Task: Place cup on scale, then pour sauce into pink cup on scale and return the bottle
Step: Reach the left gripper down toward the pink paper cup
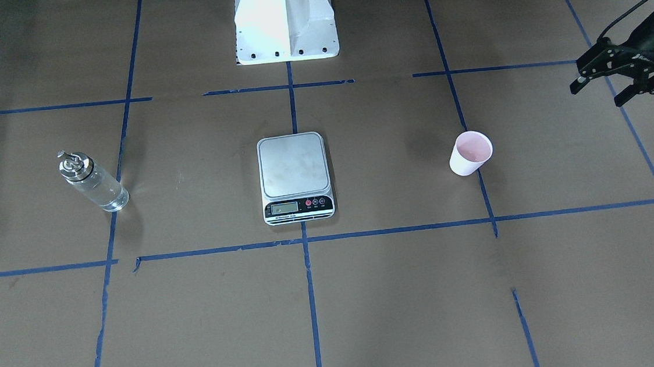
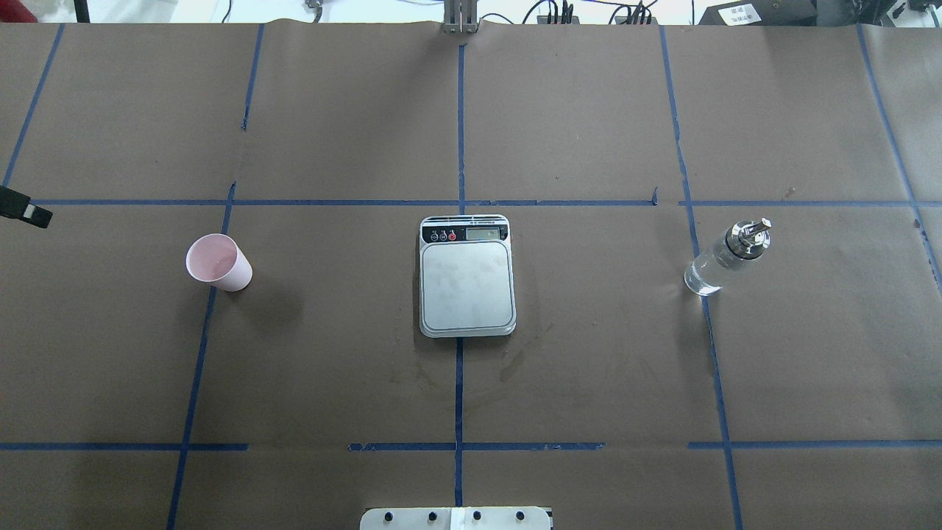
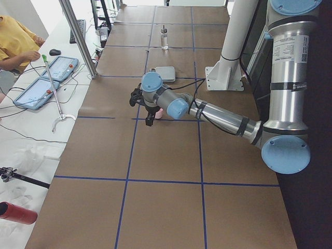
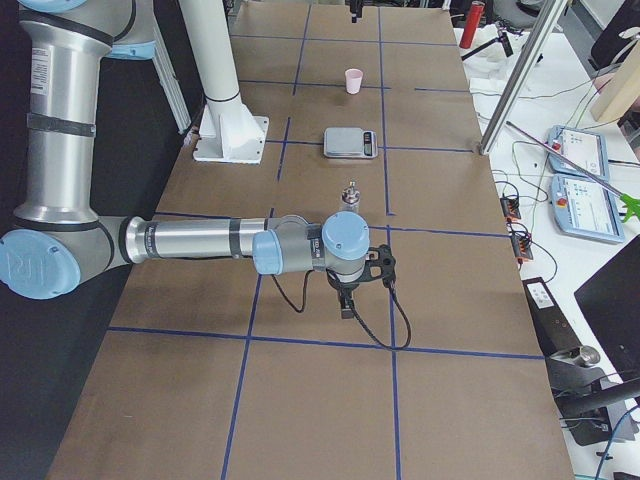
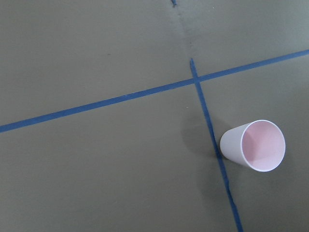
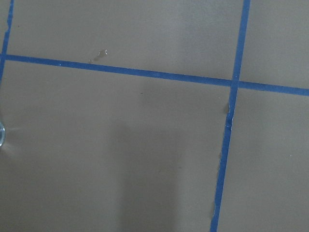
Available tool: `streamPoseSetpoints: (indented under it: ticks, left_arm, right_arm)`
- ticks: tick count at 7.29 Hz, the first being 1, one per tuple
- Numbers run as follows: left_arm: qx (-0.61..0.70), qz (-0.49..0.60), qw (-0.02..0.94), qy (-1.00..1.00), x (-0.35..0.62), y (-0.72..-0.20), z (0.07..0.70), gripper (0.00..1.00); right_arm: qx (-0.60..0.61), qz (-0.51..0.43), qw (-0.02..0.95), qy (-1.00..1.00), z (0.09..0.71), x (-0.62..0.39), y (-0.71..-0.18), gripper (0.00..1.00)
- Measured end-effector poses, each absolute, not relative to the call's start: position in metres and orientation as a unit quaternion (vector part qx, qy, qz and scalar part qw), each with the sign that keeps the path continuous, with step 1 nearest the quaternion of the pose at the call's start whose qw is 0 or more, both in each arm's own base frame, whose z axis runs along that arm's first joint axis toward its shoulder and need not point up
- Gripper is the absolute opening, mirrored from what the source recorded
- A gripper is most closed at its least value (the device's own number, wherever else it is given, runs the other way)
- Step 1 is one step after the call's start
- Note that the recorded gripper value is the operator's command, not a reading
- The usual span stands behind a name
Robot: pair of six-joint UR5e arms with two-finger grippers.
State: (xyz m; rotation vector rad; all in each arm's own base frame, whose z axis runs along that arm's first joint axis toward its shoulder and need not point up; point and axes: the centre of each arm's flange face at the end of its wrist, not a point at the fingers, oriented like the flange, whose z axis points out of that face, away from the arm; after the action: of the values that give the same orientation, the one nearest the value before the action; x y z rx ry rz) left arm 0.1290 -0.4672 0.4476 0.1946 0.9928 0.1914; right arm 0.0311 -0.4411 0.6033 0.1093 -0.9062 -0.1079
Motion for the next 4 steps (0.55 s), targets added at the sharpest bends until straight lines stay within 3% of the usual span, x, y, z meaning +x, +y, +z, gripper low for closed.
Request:
streamPoseSetpoints:
  ticks: [4]
  left_arm:
    - [0.072,0.074,0.879,0.465,0.165,-0.491,0.451,1.00]
  right_arm:
    - [0.051,-0.054,0.896,-0.437,0.605,0.030,-0.441,1.00]
